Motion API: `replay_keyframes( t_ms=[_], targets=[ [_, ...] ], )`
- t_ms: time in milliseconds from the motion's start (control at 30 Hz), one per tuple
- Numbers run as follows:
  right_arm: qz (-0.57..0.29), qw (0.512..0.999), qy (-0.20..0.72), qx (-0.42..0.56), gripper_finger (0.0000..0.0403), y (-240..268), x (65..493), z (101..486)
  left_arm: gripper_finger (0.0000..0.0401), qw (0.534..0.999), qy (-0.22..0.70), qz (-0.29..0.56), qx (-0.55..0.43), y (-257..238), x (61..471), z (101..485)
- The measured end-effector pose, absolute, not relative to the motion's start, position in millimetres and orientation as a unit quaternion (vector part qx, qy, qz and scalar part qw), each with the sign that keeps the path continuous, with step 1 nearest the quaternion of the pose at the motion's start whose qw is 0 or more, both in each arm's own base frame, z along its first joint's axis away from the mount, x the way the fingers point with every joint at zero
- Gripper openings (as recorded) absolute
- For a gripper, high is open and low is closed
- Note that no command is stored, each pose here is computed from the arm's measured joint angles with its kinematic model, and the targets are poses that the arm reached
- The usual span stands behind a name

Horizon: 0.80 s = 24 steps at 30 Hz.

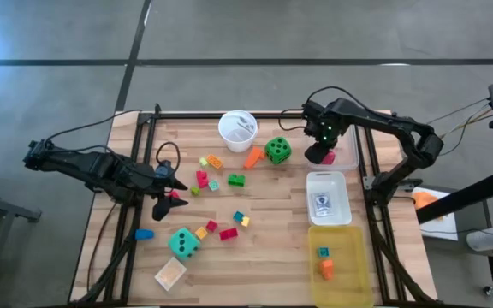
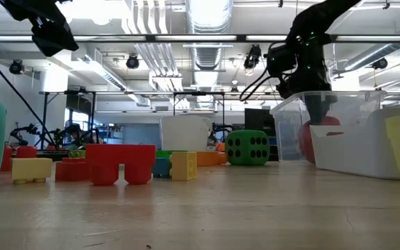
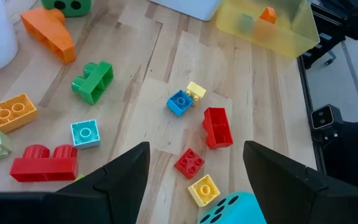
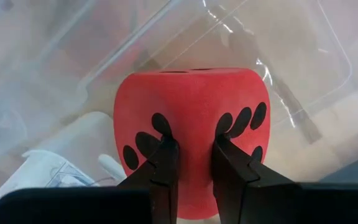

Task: Pick & Place Toys
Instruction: Put the red dice into the transparent bin

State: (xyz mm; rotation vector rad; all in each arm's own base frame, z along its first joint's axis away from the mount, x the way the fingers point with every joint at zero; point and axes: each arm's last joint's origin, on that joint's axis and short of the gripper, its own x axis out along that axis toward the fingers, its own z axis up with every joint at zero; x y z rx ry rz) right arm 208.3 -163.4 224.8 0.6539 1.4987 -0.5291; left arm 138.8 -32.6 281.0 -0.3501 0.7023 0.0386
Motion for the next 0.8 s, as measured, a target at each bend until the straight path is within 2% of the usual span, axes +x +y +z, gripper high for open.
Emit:
replay_keyframes(
  t_ms=[500,800],
  targets=[
    [-0.241,0.655,0.651,0.298,0.0055,-166.3,208.7,226.1,0.0263,0.924,0.342,0.019,-0.171,-32.6,138.8,281.0],
    [-0.243,0.655,0.65,0.298,0.0194,-166.7,209.0,226.0,0.0263,0.924,0.342,0.019,-0.171,-32.6,138.8,281.0]
  ],
)
